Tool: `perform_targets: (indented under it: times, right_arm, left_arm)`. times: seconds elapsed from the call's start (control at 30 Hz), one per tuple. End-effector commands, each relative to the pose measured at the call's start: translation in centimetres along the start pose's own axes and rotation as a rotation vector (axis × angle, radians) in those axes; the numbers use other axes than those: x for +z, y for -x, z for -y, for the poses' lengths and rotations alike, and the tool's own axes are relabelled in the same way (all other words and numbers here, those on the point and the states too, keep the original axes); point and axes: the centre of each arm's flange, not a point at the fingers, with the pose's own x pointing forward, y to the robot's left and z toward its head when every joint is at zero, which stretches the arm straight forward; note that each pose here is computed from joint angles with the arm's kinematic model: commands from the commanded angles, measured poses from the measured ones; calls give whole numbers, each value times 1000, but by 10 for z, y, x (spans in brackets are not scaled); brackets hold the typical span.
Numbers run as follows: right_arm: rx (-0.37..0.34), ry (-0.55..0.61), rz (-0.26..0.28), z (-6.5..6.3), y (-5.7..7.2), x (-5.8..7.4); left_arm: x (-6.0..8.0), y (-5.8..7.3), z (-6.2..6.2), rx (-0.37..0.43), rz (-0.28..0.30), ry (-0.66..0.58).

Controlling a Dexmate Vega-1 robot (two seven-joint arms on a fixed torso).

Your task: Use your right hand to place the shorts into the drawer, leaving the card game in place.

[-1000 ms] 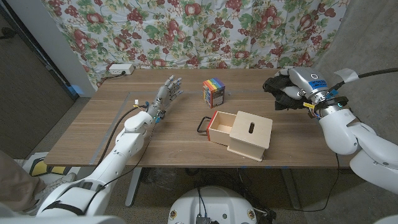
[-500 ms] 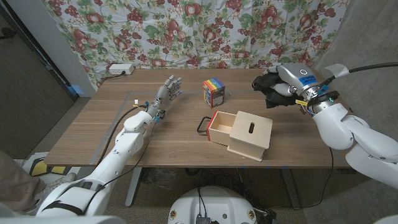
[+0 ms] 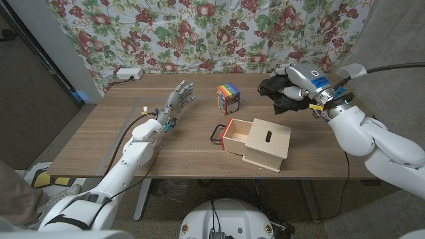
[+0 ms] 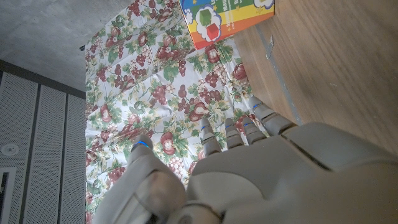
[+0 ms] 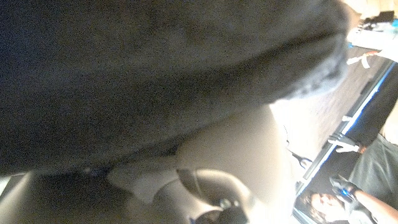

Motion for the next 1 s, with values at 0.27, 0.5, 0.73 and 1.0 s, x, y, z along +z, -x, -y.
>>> perform_targets:
  times: [0.27,0.5,0.73,1.0]
  right_arm:
    - [-30,-101,134,-4,-17,23]
    - [-9,-128,191,-10,-24,30]
    - [-18,-147,243,-8,-28,43]
    - [-25,-171,259,-10,-28,50]
  left_arm:
    - [0,7,0,15,0,0]
    - [-1,10,1,23,5,3]
    - [0,13,0,36,7,3]
    - [-2,14,-1,36,2,3]
